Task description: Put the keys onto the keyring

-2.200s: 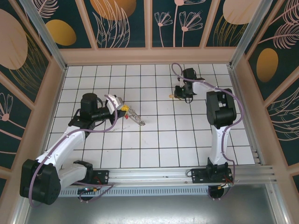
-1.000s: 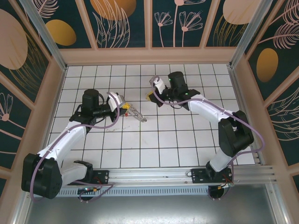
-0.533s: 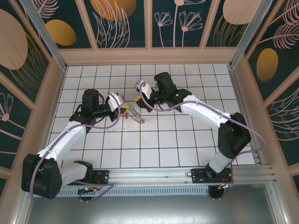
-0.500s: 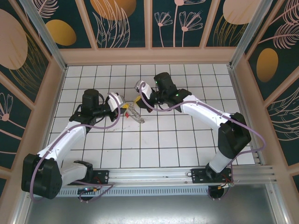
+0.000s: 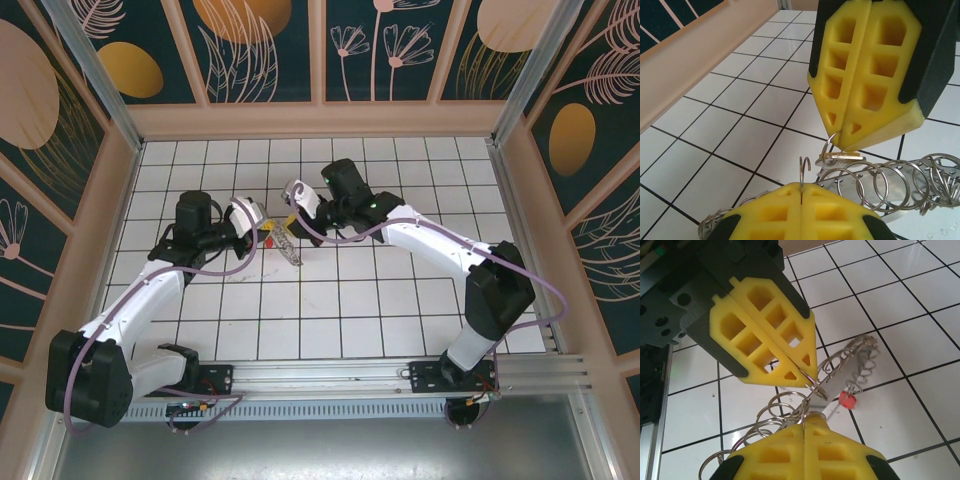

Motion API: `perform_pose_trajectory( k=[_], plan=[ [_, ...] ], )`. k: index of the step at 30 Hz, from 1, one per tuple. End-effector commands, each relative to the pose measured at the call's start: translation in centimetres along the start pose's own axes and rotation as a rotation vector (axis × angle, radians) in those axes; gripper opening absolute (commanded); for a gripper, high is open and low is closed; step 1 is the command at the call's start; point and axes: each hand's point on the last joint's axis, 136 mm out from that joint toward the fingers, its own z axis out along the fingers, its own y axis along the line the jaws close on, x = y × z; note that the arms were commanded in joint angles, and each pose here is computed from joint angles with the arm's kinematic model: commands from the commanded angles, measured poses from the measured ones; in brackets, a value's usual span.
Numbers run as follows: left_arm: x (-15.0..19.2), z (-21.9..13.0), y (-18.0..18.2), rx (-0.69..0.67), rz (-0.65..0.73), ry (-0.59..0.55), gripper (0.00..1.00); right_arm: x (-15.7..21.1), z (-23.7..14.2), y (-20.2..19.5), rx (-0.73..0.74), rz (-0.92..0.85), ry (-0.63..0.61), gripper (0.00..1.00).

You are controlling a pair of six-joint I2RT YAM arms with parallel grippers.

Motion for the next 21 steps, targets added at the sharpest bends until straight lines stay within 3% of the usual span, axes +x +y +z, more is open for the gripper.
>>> perform_pose_trajectory(
  k=[1,5,21],
  plan=[
    [-2.5,-0.4,0.5,-0.018,0.032,-0.086,0.00,-1.4,0.4,-0.2,0.006,-0.008,-0.024,0.00],
    [-2.9,-0.7,0.2,-0.020,0.032,-0.125,0.00,-1.4,1.0,-0.4,-0.003,0.023,-0.017,0.00],
    [-2.2,0.0,0.4,0.002,-0.037,-0.090,0.00,-2.9,0.9,-0.4,-0.009,0.040,-0.067,0.00]
  ],
)
